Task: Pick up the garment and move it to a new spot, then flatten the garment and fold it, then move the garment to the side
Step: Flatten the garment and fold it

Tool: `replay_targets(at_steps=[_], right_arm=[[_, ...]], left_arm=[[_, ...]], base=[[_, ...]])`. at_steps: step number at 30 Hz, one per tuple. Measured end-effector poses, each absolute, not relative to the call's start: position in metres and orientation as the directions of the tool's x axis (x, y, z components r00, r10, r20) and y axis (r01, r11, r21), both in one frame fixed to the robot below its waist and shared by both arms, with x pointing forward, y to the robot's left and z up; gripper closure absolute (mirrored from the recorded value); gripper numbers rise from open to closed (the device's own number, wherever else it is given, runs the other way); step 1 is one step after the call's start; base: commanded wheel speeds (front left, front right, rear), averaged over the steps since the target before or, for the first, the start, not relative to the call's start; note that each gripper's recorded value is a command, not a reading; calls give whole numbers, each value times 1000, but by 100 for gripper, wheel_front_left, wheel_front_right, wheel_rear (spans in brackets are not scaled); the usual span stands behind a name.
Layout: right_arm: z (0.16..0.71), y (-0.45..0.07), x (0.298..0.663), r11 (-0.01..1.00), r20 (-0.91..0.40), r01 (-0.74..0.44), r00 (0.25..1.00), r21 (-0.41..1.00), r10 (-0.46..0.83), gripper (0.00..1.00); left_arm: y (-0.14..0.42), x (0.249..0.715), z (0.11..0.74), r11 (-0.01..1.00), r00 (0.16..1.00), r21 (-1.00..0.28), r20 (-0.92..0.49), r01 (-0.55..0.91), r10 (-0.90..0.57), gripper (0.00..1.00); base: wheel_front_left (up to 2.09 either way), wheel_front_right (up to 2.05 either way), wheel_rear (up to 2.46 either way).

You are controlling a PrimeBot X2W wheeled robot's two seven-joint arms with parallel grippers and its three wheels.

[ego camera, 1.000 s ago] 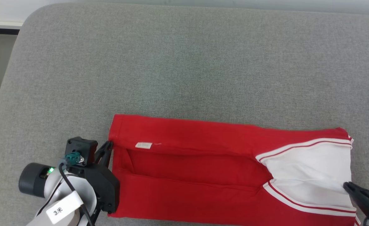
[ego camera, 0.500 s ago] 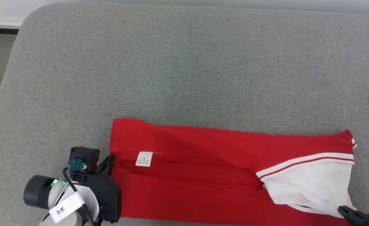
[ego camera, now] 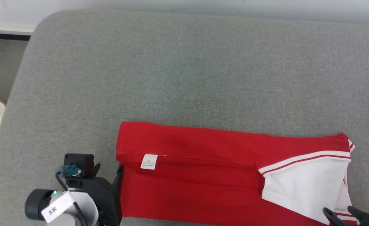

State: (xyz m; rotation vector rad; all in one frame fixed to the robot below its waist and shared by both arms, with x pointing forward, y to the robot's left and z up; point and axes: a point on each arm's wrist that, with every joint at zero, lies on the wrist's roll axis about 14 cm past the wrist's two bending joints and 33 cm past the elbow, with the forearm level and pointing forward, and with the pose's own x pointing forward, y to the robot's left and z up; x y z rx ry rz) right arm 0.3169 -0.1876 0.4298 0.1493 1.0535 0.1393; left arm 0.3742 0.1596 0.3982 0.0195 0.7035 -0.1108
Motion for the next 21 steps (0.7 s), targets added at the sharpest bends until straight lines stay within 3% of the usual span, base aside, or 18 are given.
replay_targets(at_steps=[7, 12, 17, 21], right_arm=[[434, -194, 312, 977, -788, -10, 589, 215, 179, 0], [441, -210, 320, 976, -695, 37, 708, 214, 125, 0], [449, -235, 324, 980, -569, 101, 823, 171, 15, 0], [459, -245, 332, 978, -460, 128, 887, 164, -39, 0]], left_arm=[[167, 368, 426, 997, 833, -79, -550, 19, -59, 0], [171, 386, 489, 989, 968, -145, -250, -23, -14, 0], [169, 382, 530, 979, 1000, -202, -23, 13, -18, 0], [164, 381, 543, 990, 996, -117, 64, 76, -69, 0]], base=[[0, 0, 0], [0, 0, 0], [0, 0, 0], [0, 0, 0]])
